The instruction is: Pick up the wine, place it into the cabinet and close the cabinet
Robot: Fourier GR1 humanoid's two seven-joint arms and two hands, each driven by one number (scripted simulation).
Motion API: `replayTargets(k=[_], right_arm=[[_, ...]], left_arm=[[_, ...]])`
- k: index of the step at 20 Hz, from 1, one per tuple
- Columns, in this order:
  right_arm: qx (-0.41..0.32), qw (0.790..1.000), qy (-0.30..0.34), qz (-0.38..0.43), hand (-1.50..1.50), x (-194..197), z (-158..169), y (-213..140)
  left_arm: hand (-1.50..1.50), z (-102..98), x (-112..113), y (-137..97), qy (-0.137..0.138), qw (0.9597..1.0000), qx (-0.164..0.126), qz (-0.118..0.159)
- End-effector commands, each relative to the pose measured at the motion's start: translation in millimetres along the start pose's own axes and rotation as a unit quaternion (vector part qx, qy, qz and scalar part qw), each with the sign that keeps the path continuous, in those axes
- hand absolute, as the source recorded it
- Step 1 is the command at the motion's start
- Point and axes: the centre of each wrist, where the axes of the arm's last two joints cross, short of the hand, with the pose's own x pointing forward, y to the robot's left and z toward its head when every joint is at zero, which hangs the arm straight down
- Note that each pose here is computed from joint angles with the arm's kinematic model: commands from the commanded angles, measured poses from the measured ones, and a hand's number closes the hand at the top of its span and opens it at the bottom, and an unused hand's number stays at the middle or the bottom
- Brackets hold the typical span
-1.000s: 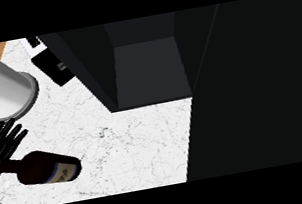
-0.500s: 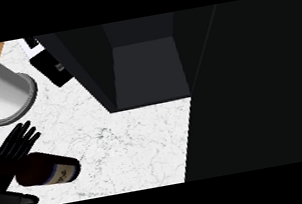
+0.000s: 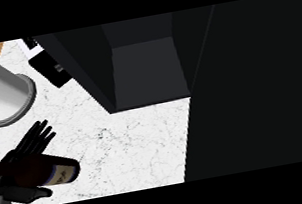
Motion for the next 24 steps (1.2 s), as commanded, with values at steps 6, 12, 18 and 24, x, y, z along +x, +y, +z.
replayTargets(k=[6, 12, 18, 24], right_arm=[[-0.004, 0.999, -0.04, 0.004, -1.5, 23.7, 22.6, -8.6], [-0.01, 0.999, -0.037, 0.006, -1.5, 21.9, 19.9, -6.3], [-0.004, 0.999, -0.037, 0.011, -1.5, 24.4, 27.6, -8.8], [-0.01, 0.999, -0.039, 0.008, -1.5, 23.3, 29.1, -10.8]], left_arm=[[-1.5, -3.0, -21.0, -10.0, -0.052, 0.9956, -0.07, 0.036], [1.5, -9.4, -16.9, -5.5, -0.082, 0.9926, -0.063, 0.065], [1.5, -1.1, -24.9, -8.2, -0.09, 0.9928, -0.055, 0.057], [1.5, -31.4, -44.3, -51.9, -0.134, 0.9899, 0.046, 0.006]])
